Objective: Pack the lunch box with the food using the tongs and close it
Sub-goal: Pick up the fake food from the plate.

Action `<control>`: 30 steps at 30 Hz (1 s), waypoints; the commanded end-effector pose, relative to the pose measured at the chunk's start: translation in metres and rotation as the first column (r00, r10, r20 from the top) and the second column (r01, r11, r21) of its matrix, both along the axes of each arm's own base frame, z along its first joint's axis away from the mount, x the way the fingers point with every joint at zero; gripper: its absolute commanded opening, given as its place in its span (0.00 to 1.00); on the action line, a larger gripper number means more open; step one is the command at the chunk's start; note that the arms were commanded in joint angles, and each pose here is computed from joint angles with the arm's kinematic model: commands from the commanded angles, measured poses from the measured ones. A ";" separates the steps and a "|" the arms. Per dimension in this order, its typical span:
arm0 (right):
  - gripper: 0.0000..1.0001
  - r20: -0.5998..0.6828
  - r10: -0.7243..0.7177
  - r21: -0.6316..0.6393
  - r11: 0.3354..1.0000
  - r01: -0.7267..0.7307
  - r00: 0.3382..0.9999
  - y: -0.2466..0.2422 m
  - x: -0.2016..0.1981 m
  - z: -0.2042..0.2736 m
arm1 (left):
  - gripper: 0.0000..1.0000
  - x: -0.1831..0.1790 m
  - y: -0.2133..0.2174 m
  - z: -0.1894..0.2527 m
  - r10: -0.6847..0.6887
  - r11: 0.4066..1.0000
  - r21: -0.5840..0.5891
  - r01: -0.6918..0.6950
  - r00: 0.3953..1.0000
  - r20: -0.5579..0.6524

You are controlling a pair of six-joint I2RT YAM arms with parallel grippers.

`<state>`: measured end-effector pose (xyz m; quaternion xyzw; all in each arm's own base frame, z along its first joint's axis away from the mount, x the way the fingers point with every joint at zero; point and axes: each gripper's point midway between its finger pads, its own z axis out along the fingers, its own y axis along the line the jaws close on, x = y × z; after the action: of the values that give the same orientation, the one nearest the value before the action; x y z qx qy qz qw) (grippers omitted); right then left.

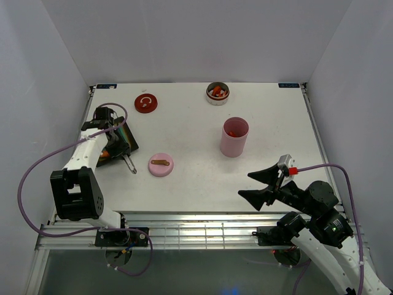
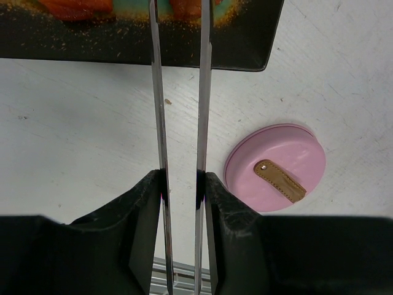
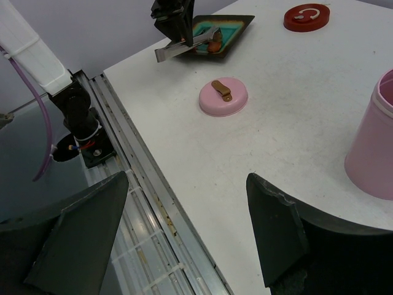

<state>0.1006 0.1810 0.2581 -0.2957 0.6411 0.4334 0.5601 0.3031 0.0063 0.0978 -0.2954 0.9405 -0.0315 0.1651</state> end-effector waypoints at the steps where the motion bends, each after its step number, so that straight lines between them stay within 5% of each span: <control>1: 0.83 0.067 -0.004 0.038 0.999 0.002 0.998 -0.004 -0.004 0.023 | 0.35 0.013 0.003 0.034 0.005 1.000 0.016 -0.007 0.993 0.119; 19: 0.84 0.061 -0.007 0.037 0.999 0.005 0.998 -0.003 -0.003 0.021 | 0.31 0.017 0.014 0.069 0.004 0.997 0.076 -0.019 0.982 0.191; 30: 0.84 0.057 -0.016 0.037 0.999 0.014 0.998 -0.003 0.000 0.020 | 0.20 0.016 0.016 0.083 -0.016 0.995 0.097 -0.007 0.973 0.232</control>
<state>0.1023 0.1803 0.2582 -0.2923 0.6426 0.4305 0.5624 0.3096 0.0172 0.1466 -0.2848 0.9304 -0.0166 0.2303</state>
